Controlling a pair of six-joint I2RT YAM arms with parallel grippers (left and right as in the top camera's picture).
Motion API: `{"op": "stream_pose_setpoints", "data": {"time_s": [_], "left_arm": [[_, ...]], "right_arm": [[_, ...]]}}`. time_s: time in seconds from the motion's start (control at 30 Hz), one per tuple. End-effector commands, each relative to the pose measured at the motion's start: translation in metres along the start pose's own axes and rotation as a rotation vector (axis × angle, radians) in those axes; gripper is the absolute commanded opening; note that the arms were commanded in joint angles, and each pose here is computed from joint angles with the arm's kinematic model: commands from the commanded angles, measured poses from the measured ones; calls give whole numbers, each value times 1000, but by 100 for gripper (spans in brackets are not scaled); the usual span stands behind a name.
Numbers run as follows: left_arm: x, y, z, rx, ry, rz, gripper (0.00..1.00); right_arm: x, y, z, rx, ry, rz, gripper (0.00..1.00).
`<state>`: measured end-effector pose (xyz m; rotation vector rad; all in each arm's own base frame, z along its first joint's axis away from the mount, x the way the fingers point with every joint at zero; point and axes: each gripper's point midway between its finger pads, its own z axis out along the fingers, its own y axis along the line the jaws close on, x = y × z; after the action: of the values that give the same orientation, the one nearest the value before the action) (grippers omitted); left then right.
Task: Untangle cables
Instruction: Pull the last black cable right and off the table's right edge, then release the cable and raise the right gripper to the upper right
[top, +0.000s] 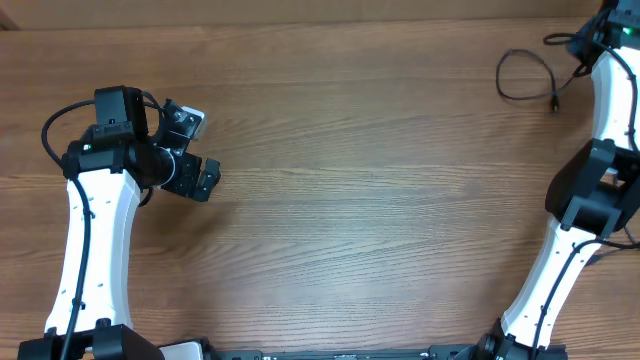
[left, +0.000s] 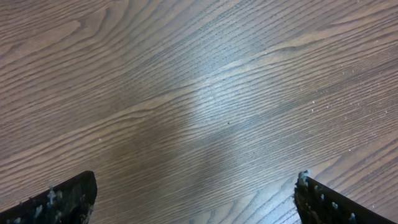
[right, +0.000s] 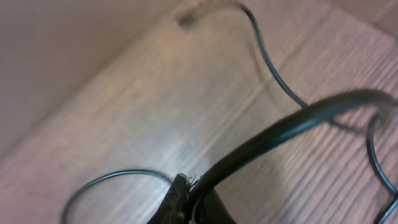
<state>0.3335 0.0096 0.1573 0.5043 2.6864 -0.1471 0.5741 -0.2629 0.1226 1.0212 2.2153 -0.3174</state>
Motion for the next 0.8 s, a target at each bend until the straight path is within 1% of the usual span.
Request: {"op": "stream_pose_setpoints", "data": {"time_s": [0.0,0.03,0.07,0.1,0.13,0.23,0.33,0.5,0.67,0.7,0.77], "left_arm": [[-2,3,-1,-3,-6,12,100],[-3,3,-1,-3,-6,12,100],[-3,3,-1,-3,-6,12,100],[-3,3,-1,-3,-6,12,100],[-3,3,-1,-3,-6,12,100],[-3,3,-1,-3,-6,12,100],[-3,3,-1,-3,-6,12,100],[-2,3,-1,-3,-5,12,100],[-2,3,-1,-3,-6,12,100],[-3,3,-1,-3,-6,12,100],[-2,3,-1,-3,-5,12,100]], "right_arm": [[-11,-11,-7,19,-18,17,29],[-9,-12,-7,22,-9,15,57],[-7,-13,-7,26,0,12,78],[-4,-13,-7,24,10,5,92],[-1,-11,-7,10,27,-13,100],[9,-1,-8,-53,76,-70,100],[15,1,-16,-81,113,-80,100],[5,1,-43,-102,107,-76,100],[-22,0,-94,-139,48,-62,100],[-31,3,-117,-181,31,-57,100],[-38,7,-143,-235,16,-52,100]]}}
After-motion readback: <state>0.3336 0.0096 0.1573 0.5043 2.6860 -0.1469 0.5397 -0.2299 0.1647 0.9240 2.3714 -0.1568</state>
